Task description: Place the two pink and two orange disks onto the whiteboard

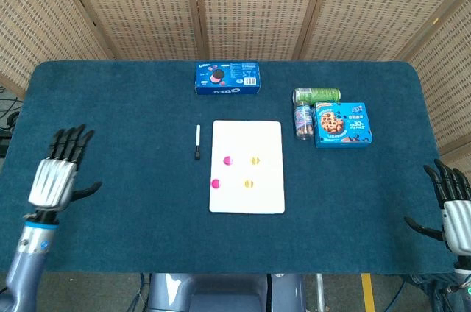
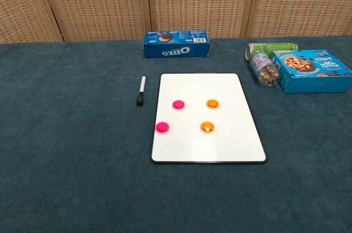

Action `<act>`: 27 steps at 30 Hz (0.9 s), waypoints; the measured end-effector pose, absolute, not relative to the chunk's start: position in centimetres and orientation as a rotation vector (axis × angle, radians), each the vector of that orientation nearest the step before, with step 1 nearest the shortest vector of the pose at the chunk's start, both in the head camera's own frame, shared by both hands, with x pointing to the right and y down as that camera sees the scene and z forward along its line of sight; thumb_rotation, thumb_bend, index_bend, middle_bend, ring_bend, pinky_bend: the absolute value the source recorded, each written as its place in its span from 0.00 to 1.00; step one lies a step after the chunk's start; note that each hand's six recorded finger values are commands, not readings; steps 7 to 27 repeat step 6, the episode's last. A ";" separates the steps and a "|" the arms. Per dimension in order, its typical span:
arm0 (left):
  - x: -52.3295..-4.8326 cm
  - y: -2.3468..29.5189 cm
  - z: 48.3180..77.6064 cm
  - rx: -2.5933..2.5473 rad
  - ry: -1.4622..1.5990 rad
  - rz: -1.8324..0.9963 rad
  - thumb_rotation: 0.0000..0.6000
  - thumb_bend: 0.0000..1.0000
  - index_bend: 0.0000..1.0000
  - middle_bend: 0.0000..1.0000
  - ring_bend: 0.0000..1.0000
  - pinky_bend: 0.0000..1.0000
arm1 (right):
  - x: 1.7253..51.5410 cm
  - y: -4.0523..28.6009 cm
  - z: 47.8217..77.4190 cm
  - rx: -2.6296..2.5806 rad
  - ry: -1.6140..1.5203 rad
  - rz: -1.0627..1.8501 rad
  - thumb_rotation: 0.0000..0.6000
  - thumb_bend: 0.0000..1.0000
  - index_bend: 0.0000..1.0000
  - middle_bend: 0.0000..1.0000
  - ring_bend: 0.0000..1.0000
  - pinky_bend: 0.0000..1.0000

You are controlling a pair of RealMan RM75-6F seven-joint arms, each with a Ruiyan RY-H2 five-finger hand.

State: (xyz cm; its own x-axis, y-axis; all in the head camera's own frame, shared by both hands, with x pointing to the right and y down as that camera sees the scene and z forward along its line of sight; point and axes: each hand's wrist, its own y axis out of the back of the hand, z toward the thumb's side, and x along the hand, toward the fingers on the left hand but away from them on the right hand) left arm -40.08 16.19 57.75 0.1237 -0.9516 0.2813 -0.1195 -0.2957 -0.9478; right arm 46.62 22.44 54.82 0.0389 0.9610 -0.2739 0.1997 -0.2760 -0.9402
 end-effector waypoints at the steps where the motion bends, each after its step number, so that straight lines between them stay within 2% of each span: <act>1: -41.7 17.4 57.5 -1.559 1.118 -1.312 1.00 0.04 0.00 0.00 0.00 0.00 | 46.5 22.5 54.7 -1.569 -1.207 1.298 1.00 0.03 0.00 0.00 0.00 0.00; 3: -44.8 20.1 57.0 -1.538 1.198 -1.390 1.00 0.04 0.00 0.00 0.00 0.00 | 46.1 22.7 54.4 -1.552 -1.205 1.291 1.00 0.03 0.00 0.00 0.00 0.00; 6: -47.6 22.5 56.4 -1.519 1.259 -1.445 1.00 0.04 0.00 0.00 0.00 0.00 | 45.7 23.0 54.4 -1.546 -1.194 1.291 1.00 0.03 0.00 0.00 0.00 0.00; 27: -47.6 22.5 56.4 -1.519 1.259 -1.445 1.00 0.04 0.00 0.00 0.00 0.00 | 45.7 23.0 54.4 -1.546 -1.194 1.291 1.00 0.03 0.00 0.00 0.00 0.00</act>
